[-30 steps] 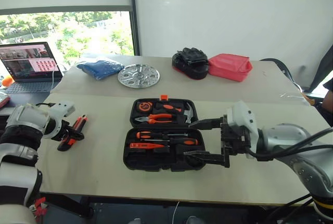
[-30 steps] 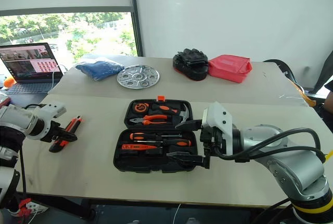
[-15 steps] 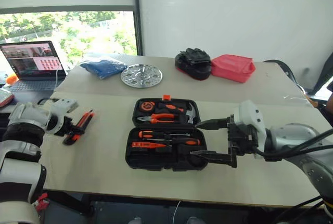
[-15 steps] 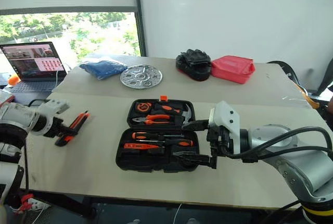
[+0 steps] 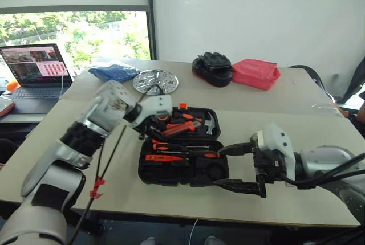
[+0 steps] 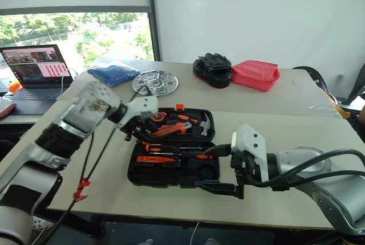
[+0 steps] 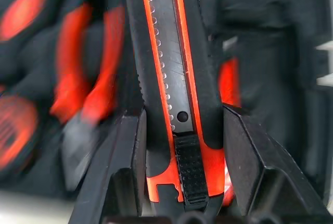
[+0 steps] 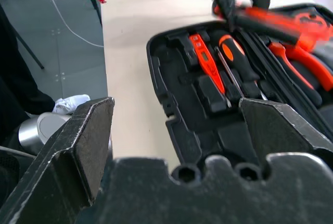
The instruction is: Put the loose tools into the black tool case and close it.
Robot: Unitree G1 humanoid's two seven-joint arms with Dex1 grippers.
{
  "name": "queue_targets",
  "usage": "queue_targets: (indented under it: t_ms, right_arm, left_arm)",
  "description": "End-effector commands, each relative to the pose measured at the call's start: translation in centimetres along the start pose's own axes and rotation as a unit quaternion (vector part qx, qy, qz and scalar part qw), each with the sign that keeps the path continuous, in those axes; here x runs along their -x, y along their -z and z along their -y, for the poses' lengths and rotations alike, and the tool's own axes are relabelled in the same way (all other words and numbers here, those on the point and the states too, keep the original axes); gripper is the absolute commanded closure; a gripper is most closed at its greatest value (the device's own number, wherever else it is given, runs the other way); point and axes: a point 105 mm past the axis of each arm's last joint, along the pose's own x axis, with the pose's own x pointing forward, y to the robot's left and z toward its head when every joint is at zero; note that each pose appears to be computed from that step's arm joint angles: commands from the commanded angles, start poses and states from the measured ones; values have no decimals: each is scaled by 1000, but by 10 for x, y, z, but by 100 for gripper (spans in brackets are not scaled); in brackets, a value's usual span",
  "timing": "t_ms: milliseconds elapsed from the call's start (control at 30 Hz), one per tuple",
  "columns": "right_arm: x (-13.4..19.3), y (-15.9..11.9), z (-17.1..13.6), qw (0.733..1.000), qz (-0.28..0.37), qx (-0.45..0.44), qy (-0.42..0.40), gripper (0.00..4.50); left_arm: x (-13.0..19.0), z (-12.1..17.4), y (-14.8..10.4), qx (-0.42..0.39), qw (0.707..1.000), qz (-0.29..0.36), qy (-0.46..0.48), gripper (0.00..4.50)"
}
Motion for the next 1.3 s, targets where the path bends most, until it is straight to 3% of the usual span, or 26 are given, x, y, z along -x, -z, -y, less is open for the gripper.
queue_targets:
  t_ms: [33, 300, 433, 633, 1033, 1100, 1300]
  right_arm:
    - [5, -8, -3, 999, 4, 25, 23, 0]
    - [7, -3, -9, 999, 4, 17, 41, 0]
    - [6, -3, -8, 999, 6, 17, 47, 0]
    - [7, -5, -6, 999, 9, 16, 51, 0]
    - [4, -5, -8, 999, 14, 15, 50, 0]
    - [3, -5, -9, 999, 15, 15, 50, 0]
    - [2, -3, -9, 999, 15, 15, 49, 0]
  left_arm:
    - [-14, 25, -2, -26, 998, -33, 42, 287]
    - [-25, 60, 13, -13, 994, -63, 89, 287]
    - [-29, 62, 23, -28, 992, -82, 87, 287]
    - [-36, 51, 22, -29, 995, -75, 65, 287]
    - [-35, 59, 24, -66, 990, -75, 102, 287]
    - [-35, 59, 25, -69, 989, -74, 103, 187]
    - [-20, 57, 18, -51, 992, -58, 100, 2]
